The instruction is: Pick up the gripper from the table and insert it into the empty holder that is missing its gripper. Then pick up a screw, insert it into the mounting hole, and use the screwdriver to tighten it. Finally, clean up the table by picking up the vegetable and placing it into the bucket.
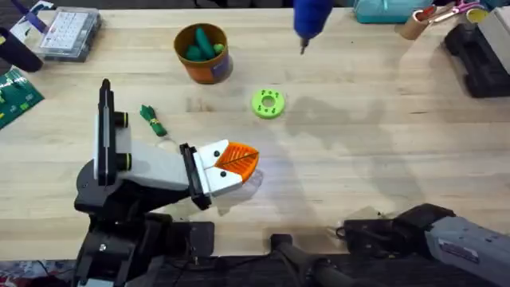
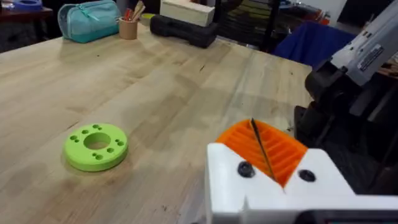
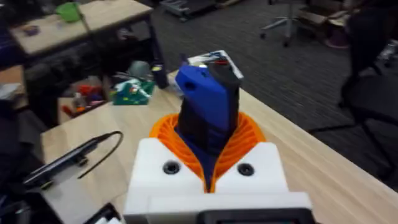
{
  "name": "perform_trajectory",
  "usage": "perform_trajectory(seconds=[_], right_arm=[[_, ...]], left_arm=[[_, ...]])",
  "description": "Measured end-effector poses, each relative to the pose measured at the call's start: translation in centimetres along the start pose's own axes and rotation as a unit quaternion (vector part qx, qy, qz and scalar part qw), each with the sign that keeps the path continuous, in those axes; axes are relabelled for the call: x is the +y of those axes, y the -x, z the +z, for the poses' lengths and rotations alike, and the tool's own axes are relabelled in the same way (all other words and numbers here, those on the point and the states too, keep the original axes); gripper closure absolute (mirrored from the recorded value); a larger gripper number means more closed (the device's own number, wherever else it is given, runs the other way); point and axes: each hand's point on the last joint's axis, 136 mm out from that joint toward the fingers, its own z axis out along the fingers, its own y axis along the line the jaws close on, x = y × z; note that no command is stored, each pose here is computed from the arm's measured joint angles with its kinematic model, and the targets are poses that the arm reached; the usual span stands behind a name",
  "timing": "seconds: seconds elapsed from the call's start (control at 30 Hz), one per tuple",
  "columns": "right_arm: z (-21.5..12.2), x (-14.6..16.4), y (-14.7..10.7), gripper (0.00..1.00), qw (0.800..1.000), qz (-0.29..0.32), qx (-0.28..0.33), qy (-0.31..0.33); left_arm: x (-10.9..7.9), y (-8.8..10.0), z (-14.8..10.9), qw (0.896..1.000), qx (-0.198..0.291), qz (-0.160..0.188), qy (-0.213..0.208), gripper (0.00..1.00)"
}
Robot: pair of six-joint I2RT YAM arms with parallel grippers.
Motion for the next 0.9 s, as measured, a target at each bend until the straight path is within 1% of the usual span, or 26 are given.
perform_trajectory(seconds=[0.23, 0.63, 0.7, 0.9], right_arm=[[0.8, 5.3, 1.1, 0.974, 0.995, -0.011, -0.020, 0.098], [1.8, 12.3, 1.7, 0.974, 0.976, -0.036, -0.041, 0.209], [2.3, 13.1, 1.5, 0.974, 0.973, -0.036, -0.041, 0.222], [3.8, 14.8, -0.1, 0.974, 0.967, -0.027, -0.019, 0.252]], left_arm=[[0.0, 0.0, 0.0, 1.000, 0.000, 0.000, 0.000, 0.988], [0.0, 0.0, 0.0, 1.000, 0.000, 0.000, 0.000, 0.988], [0.0, 0.0, 0.0, 1.000, 0.000, 0.000, 0.000, 0.988], [0.0, 0.0, 0.0, 1.000, 0.000, 0.000, 0.000, 0.988]])
